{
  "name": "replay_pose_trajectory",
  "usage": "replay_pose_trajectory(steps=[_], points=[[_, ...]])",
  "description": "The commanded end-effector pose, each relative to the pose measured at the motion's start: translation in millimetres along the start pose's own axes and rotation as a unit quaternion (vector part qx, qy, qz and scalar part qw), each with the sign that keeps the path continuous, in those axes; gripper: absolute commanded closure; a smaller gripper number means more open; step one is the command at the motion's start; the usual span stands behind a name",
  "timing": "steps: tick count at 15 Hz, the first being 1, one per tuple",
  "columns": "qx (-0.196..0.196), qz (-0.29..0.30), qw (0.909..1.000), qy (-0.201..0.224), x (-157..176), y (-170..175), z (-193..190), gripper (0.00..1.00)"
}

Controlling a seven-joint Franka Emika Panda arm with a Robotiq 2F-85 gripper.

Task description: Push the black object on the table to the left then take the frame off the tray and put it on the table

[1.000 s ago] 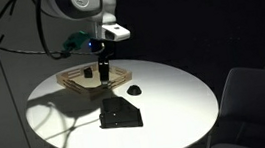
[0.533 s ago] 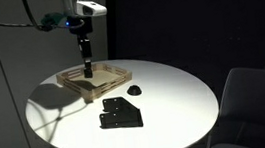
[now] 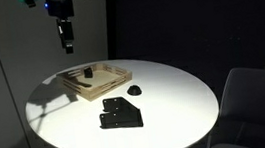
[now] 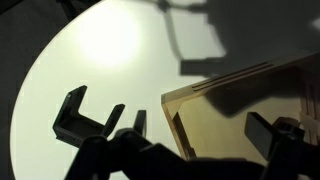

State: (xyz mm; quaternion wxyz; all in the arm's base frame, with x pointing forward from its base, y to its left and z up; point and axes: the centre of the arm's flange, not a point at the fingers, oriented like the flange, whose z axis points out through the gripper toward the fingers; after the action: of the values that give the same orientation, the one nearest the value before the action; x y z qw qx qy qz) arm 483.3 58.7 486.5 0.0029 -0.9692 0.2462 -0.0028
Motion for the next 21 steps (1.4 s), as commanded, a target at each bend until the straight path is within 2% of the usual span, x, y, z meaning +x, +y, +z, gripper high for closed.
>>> replay_pose_trajectory(steps=[1, 4, 8, 14, 17, 18, 21], points=[[-0.025, -0.057, 0.998, 0.003, -12.6, 2.4, -28.8, 0.0], [-0.03, -0.125, 0.9916, 0.013, -17.7, 6.4, -40.0, 0.0], [-0.018, -0.188, 0.9816, 0.028, -20.8, 8.8, -52.6, 0.0], [0.005, -0.135, 0.9888, 0.064, -30.9, 16.1, -70.6, 0.0], [0.016, -0.116, 0.9912, 0.063, -30.9, 21.7, -78.1, 0.0], [0.002, -0.134, 0.9892, 0.06, -26.5, 13.6, -73.5, 0.0], [0.007, -0.128, 0.9898, 0.061, -26.9, 16.0, -76.5, 0.0]])
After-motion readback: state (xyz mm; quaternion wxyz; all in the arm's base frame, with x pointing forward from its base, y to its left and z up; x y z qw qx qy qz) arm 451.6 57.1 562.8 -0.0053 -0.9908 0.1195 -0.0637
